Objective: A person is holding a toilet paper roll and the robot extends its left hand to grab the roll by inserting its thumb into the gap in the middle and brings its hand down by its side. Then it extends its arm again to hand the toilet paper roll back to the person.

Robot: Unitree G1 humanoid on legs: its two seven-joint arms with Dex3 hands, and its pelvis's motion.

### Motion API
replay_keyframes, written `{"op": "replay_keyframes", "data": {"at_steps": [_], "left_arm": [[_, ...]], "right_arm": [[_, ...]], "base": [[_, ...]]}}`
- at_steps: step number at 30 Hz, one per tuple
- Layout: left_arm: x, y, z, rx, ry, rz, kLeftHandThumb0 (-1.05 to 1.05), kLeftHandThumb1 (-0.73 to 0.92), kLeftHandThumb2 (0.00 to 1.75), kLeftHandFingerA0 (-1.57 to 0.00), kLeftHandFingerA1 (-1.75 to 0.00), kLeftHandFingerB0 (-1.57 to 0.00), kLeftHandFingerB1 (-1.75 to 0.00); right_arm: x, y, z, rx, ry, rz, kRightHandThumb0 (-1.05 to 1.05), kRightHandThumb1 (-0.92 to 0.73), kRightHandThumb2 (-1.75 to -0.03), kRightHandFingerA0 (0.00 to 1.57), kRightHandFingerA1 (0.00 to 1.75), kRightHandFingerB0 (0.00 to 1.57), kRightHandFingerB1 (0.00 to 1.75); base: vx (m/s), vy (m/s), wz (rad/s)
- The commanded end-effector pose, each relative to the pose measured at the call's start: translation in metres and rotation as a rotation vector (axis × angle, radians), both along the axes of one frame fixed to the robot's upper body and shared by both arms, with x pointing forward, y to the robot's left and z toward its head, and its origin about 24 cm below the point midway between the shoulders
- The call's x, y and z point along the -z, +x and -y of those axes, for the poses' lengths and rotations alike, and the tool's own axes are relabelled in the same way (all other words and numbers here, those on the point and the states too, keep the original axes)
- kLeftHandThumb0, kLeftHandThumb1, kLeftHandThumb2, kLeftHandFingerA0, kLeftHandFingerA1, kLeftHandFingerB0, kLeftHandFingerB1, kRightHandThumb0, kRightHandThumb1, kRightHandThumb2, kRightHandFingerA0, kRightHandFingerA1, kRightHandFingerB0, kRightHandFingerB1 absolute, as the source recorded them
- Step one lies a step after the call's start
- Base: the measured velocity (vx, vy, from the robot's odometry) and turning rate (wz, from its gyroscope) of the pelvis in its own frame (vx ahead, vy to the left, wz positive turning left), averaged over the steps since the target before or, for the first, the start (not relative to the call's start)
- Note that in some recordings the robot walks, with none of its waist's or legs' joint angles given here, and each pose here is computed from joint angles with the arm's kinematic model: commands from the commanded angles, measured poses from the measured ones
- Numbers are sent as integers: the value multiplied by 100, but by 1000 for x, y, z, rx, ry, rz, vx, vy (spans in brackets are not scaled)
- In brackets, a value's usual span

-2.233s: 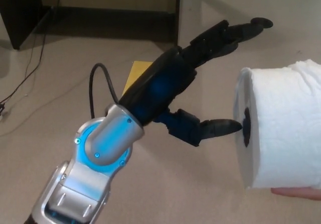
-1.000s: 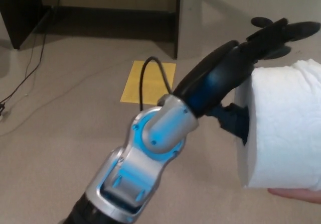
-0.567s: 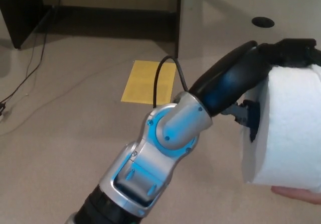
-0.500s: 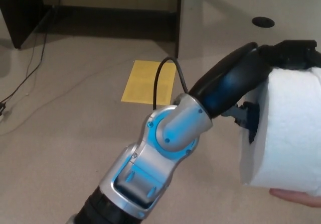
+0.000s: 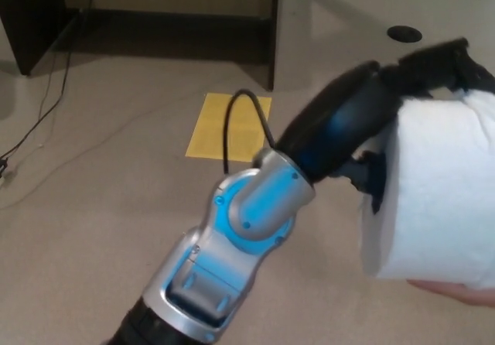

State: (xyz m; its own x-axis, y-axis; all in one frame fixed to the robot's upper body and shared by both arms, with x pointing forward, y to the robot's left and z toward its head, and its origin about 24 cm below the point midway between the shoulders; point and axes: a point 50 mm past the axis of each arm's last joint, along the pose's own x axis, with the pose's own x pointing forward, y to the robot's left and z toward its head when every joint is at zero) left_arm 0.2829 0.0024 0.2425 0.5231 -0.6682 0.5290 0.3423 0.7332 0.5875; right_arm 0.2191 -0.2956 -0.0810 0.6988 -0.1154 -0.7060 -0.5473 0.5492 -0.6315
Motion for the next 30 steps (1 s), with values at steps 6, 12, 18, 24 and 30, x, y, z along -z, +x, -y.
{"op": "replay_keyframes", "data": {"at_steps": [6, 12, 18, 24, 30], "left_arm": [[-52, 11, -61, -124, -165, 135, -7, 72, 89, -101, -142, -78, -113], [-57, 13, -119, -242, -195, 120, -13, 79, 74, -97, -139, -77, -118], [-23, 8, -198, -456, -210, 16, -4, 75, 85, -107, -138, -80, -118], [21, -5, -249, -654, -122, 10, -8, 78, 78, -95, -149, -74, -125], [87, -26, -286, -814, -11, -50, 4, 70, 86, -93, -142, -74, -122]], "right_arm": [[0, -1, 2, 15, 7, -13, -40, -67, -62, 77, 87, 35, 33], [1, -1, 0, 12, 14, -19, -40, -68, -62, 76, 86, 35, 33], [0, -1, 4, 18, 4, -18, -41, -68, -62, 76, 84, 34, 33], [-1, 1, 4, 20, 7, -18, -40, -68, -61, 74, 79, 35, 33], [0, 0, 1, 13, 3, -15, -40, -68, -62, 75, 84, 35, 33]], "base": [[0, 0, 0], [0, 0, 0], [0, 0, 0], [0, 0, 1], [0, 0, 0]]}}
